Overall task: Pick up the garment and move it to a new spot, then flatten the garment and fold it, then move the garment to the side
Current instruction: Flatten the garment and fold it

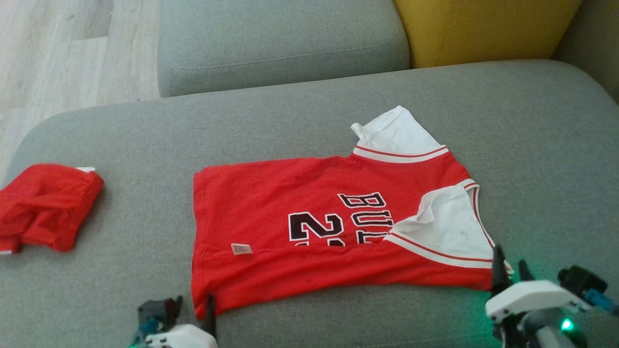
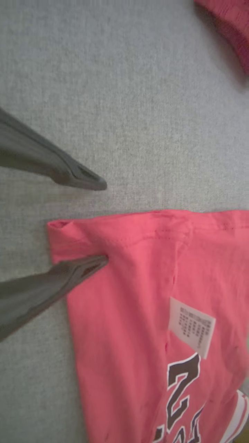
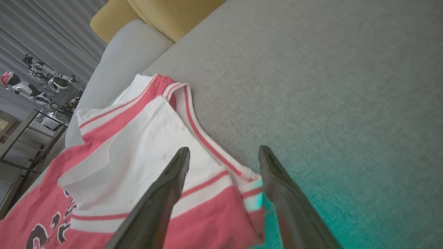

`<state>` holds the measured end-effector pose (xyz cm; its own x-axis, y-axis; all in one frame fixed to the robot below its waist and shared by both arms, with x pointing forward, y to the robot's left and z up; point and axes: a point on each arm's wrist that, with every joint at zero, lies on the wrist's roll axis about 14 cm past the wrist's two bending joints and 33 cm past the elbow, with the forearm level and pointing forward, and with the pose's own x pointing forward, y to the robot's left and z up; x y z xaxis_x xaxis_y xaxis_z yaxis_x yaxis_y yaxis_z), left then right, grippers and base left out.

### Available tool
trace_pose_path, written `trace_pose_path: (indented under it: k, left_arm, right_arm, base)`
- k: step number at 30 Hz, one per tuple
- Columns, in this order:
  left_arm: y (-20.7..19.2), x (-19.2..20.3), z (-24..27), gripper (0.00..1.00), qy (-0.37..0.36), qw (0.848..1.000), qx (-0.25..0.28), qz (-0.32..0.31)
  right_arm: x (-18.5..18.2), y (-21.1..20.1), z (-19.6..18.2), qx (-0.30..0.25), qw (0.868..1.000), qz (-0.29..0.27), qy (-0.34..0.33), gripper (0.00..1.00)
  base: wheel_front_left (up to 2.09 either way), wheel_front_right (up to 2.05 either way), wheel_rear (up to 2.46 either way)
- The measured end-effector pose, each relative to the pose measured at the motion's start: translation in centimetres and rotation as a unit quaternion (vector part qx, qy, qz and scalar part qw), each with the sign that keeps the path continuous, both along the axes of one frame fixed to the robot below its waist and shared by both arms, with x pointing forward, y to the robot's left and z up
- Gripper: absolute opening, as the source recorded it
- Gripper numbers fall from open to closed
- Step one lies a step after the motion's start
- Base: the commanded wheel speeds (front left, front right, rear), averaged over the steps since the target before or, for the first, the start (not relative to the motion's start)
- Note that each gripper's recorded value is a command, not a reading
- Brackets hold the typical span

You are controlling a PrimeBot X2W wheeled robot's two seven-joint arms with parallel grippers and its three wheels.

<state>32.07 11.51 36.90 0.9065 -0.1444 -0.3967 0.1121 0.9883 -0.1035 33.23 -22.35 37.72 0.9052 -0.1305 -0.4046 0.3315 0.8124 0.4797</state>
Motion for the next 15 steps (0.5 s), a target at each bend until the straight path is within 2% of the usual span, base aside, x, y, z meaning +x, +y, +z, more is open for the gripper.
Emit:
trace_pose_path:
  k: [3,6,11,13,15]
  left_arm:
    - [0.6,0.9,1.0,1.0,-0.017,1.0,-0.009,0.018]
    - [1.0,2.8,3.9,1.0,-0.064,0.996,-0.035,0.042]
    - [-0.1,6.2,11.7,1.0,-0.181,0.975,-0.125,0.033]
    - [-0.6,6.7,12.7,1.0,-0.196,0.971,-0.136,0.028]
    - [-0.9,7.1,12.1,1.0,-0.188,0.973,-0.131,0.024]
  right_arm:
    - [0.9,-1.4,1.7,-0.011,0.999,-0.016,-0.029,1.0]
    - [2.5,-2.4,5.0,-0.032,0.996,-0.02,-0.079,1.0]
    - [5.9,-2.1,13.6,-0.016,0.978,-0.011,-0.209,1.0]
    - [6.5,-2.2,15.1,-0.039,0.975,0.004,-0.22,1.0]
    - [6.8,-2.6,15.4,-0.073,0.974,0.018,-0.212,1.0]
  base:
    - [0.0,0.0,0.0]
    - [0.0,0.0,0.0]
    - [0.0,0.0,0.0]
    - [0.0,0.0,0.0]
    - [0.0,0.0,0.0]
